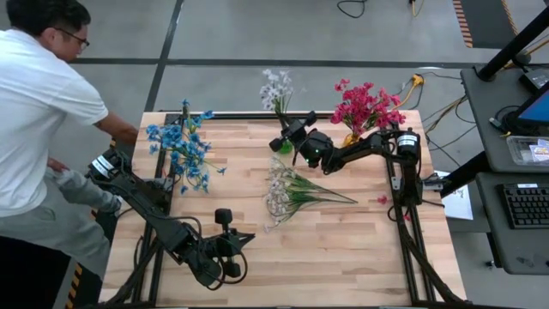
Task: Sort flowers into vase by color
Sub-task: Put the white flowers into the green vase
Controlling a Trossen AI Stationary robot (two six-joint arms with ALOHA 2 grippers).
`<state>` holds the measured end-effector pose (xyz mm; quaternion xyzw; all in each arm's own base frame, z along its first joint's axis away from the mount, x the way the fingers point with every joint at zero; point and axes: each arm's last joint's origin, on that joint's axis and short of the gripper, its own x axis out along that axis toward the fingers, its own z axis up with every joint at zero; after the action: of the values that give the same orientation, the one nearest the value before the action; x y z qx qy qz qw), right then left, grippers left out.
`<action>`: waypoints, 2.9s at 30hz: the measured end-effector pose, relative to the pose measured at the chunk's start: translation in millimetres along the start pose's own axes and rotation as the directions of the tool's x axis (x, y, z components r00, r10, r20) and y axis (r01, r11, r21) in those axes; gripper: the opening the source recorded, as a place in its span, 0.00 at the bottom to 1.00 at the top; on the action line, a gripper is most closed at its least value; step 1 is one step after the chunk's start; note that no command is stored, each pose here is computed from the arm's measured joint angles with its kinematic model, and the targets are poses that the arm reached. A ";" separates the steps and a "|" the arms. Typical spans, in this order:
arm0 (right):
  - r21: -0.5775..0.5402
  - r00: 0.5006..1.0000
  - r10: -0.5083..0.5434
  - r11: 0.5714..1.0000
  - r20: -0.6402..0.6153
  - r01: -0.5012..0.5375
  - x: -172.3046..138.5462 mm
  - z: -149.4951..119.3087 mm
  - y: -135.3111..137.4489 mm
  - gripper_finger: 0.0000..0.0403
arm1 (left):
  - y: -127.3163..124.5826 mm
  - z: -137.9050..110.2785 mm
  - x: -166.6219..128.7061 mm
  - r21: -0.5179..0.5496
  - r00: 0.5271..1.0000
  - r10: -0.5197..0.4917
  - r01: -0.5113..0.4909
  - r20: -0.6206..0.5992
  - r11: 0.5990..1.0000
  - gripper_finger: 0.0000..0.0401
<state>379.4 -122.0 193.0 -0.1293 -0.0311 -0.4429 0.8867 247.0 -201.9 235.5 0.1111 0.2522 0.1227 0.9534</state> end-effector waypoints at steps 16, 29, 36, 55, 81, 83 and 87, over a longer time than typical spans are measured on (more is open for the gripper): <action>-0.009 0.999 -0.001 1.000 -0.037 0.001 -3.1 -1.3 4.1 0.31 | 0.0 0.0 0.0 0.000 1.000 0.000 0.000 0.000 1.000 0.00; -0.165 0.995 -0.078 0.984 -0.068 0.066 -20.7 6.0 21.9 0.56 | 0.0 -0.1 0.0 0.001 1.000 0.000 0.000 0.000 1.000 0.00; -0.216 0.993 -0.087 0.974 -0.078 0.068 -34.3 11.0 35.5 0.63 | 0.0 -0.1 0.0 0.001 1.000 0.000 0.000 0.000 1.000 0.00; -0.254 0.992 -0.018 0.967 -0.126 -0.014 -135.8 40.9 105.9 0.63 | 0.0 -0.1 0.0 0.000 1.000 0.000 0.000 -0.001 1.000 0.00; 0.074 0.293 0.409 0.680 -0.864 -0.730 -208.9 47.8 33.5 0.61 | -0.2 0.1 -0.2 -0.018 1.000 -0.004 0.004 -0.001 1.000 0.00; 0.062 0.289 0.389 0.681 -0.875 -0.730 -207.2 41.3 33.7 0.61 | -0.2 0.0 -0.1 -0.018 1.000 -0.004 0.004 -0.001 1.000 0.00; 0.041 0.273 0.342 0.687 -0.899 -0.726 -201.2 23.3 33.8 0.61 | -0.2 0.0 -0.1 -0.019 1.000 -0.004 0.004 -0.001 1.000 0.00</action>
<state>285.7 59.7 174.5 -0.0640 0.5447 -0.1068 0.8293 247.0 -202.2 235.5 0.1018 0.2517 0.1233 0.9545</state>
